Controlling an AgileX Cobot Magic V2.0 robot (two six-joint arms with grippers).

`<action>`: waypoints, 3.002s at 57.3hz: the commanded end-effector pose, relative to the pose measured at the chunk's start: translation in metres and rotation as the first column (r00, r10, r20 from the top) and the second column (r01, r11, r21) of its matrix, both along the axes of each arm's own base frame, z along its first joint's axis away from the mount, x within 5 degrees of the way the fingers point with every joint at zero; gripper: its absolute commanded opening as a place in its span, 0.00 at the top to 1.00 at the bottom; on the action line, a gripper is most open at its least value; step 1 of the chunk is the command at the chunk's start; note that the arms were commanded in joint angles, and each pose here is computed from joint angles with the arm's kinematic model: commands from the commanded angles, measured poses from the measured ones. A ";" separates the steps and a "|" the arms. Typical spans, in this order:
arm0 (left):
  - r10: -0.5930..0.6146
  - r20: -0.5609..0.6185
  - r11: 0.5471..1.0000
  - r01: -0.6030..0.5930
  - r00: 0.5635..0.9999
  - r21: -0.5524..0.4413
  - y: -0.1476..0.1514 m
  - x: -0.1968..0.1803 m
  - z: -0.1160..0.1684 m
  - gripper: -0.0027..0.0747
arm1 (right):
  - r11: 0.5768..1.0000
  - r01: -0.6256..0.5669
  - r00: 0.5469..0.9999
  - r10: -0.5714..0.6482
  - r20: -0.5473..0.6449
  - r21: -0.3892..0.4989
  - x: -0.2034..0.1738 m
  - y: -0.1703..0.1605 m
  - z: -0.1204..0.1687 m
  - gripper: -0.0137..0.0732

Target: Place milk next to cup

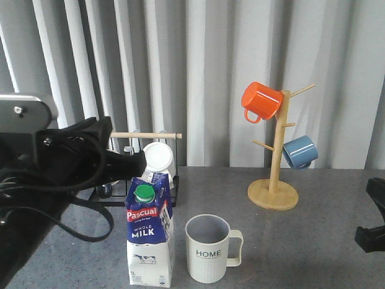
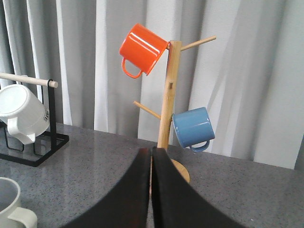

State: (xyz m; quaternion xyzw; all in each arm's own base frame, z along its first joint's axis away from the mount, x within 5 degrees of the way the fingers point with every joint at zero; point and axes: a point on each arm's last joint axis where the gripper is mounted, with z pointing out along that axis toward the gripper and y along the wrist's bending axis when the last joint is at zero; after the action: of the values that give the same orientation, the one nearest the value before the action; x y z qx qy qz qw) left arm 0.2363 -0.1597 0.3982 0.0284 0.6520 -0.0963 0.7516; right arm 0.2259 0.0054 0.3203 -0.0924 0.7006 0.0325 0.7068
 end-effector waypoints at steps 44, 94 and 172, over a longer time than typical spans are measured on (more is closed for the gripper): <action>-0.587 -0.054 0.809 0.588 0.808 0.003 -0.032 -0.057 0.028 0.97 | 1.000 -0.027 0.995 0.026 0.101 0.004 -0.003 0.002 0.018 0.85; 0.076 -0.056 0.990 -0.082 0.995 -0.111 0.155 -0.176 -0.165 0.97 | 1.000 -0.026 0.995 0.025 0.100 0.004 -0.003 0.002 0.018 0.85; 0.120 -0.096 0.987 -0.109 0.988 0.116 0.156 -0.181 -0.193 0.97 | 1.000 -0.028 0.994 0.027 0.102 0.005 -0.003 0.002 0.019 0.85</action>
State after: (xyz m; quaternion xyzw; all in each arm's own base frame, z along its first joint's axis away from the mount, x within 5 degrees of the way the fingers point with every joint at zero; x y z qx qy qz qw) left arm 0.0563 -0.0029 0.1941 0.0265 0.7261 -0.0148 0.6869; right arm 0.2257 0.0054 0.3206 -0.0926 0.7000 0.0326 0.7074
